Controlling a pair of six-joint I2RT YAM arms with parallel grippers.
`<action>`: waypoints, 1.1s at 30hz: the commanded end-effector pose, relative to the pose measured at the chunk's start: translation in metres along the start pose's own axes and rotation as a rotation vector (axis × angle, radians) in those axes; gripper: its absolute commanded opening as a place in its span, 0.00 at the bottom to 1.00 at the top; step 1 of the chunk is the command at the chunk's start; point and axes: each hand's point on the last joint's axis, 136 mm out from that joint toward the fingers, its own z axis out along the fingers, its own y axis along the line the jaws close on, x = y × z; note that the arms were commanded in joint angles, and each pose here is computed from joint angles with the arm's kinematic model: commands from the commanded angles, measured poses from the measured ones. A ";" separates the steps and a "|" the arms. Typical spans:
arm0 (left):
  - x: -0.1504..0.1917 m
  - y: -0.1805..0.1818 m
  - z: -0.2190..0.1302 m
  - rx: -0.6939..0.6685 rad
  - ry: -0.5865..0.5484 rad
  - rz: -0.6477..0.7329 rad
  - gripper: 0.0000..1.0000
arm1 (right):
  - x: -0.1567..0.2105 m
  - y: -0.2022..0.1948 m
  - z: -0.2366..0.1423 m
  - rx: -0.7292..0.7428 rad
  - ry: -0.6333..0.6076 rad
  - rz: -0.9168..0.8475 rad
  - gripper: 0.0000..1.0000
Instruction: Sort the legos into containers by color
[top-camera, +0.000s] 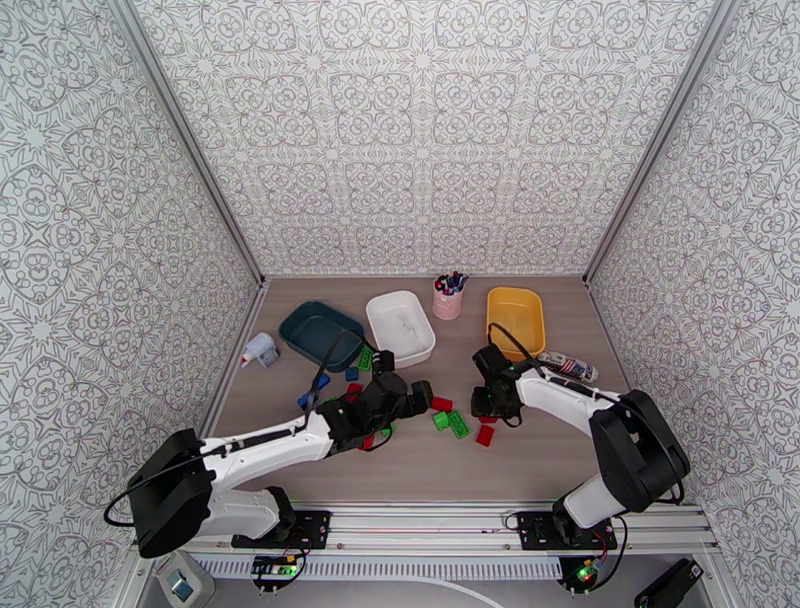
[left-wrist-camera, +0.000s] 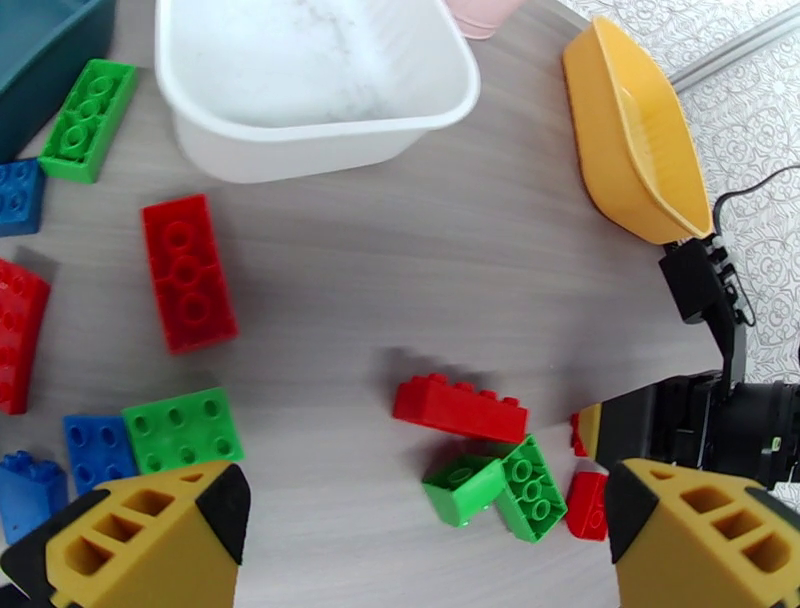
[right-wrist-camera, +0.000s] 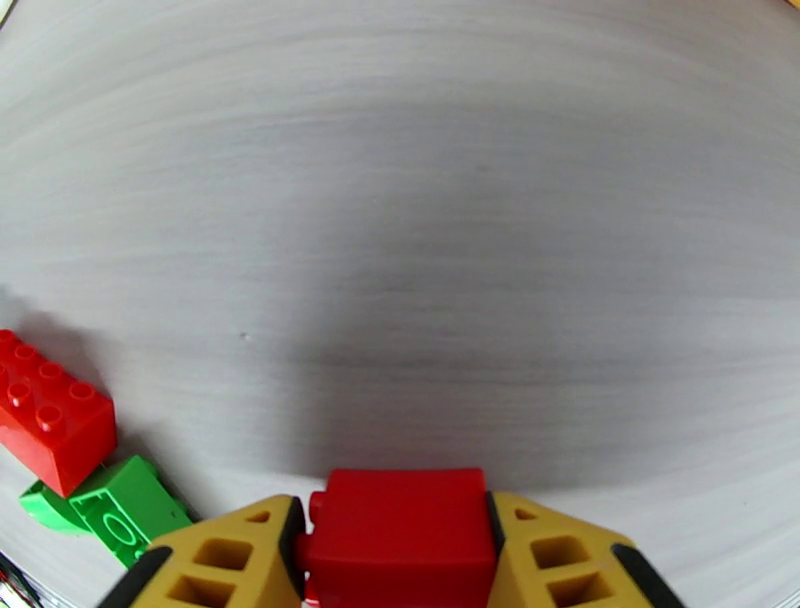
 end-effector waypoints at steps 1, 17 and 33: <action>-0.016 -0.044 0.002 0.119 -0.017 0.040 0.99 | -0.014 -0.003 -0.019 0.000 -0.052 0.029 0.38; -0.082 -0.141 0.052 0.320 0.056 0.109 0.99 | -0.170 -0.081 -0.088 -0.031 -0.308 0.329 0.35; -0.059 -0.108 0.031 0.212 0.048 0.185 0.99 | -0.200 -0.087 -0.102 -0.027 -0.327 0.328 0.65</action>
